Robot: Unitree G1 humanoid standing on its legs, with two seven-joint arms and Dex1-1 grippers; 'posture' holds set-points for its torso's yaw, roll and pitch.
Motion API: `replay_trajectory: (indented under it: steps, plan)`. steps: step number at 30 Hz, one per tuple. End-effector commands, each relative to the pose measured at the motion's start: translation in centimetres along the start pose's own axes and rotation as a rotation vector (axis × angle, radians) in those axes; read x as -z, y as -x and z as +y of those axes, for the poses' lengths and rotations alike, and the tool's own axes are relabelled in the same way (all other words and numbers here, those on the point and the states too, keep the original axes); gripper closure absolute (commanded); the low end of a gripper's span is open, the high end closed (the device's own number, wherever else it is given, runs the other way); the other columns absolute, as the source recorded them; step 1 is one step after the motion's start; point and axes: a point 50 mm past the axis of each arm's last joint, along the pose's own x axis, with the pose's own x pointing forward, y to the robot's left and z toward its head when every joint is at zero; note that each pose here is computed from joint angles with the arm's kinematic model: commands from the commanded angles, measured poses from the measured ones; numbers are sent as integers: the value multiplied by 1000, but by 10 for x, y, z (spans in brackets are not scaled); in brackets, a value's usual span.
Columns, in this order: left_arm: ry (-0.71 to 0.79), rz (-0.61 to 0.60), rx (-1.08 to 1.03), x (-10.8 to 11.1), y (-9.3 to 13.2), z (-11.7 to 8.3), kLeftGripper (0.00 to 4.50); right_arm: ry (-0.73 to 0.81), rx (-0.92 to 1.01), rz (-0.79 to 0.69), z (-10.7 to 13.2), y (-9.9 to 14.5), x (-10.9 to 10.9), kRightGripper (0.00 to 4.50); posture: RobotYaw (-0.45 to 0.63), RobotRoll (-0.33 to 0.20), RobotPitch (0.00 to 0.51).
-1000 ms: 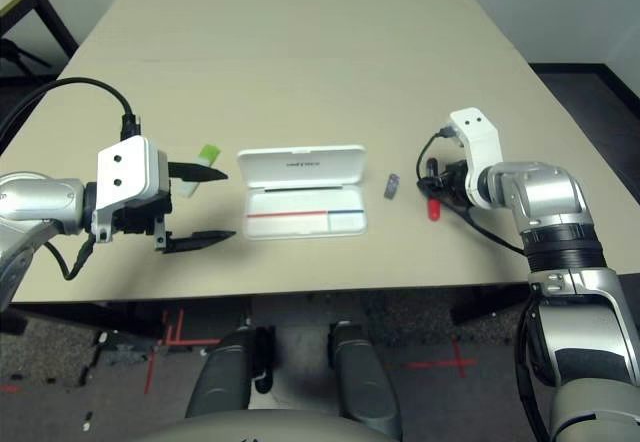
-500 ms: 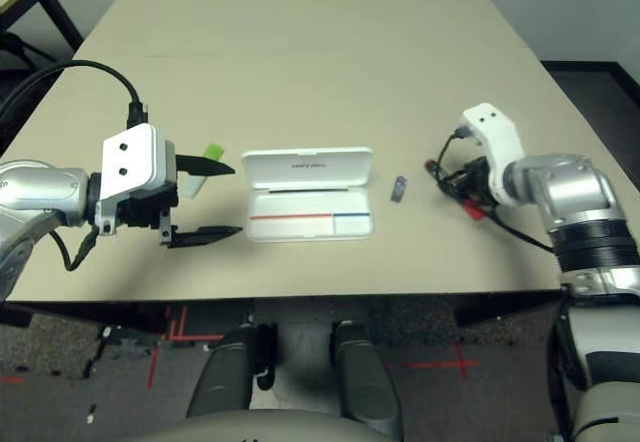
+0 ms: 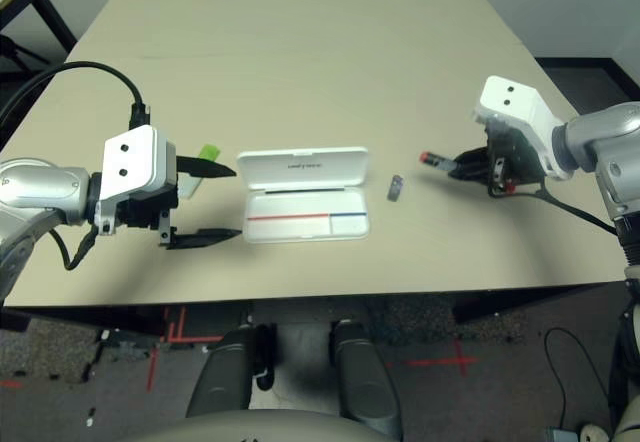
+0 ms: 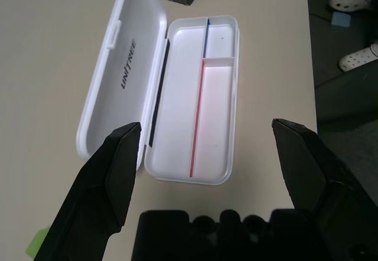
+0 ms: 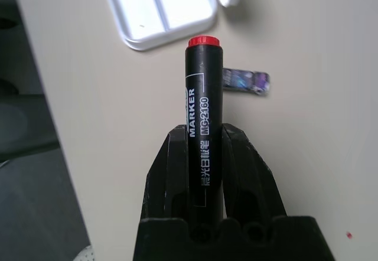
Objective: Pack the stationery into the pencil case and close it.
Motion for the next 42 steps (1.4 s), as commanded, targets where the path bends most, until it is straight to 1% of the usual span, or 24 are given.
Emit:
replay_trajectory:
  steps: [1, 9, 20, 26, 30, 38, 42]
  plan:
    - [-14, 15, 16, 1, -1, 0, 0, 49, -78, -30, 6, -9, -12, 3975, -30, 0, 147]
    - [-10, 21, 24, 1, -1, -1, 0, 172, -198, -77, 15, -39, -38, 3975, -17, 0, 156]
    - [1, 28, 18, -1, -3, -4, 0, 319, -216, -91, 16, -81, -66, 3975, 10, 0, 164]
    - [7, 34, 12, 4, -3, -5, 0, 392, -161, -98, 10, -102, -73, 3975, 20, 0, 163]
    - [10, 36, 7, 7, -3, -6, 0, 417, -117, -148, 7, -116, -78, 3975, 29, 0, 163]
    - [13, 38, 1, 9, -3, -9, 0, 443, -85, -222, 13, -141, -87, 3975, 38, 0, 162]
    - [14, 39, -1, 9, -3, -9, 0, 444, -85, -229, 14, -148, -90, 3975, 41, 0, 162]
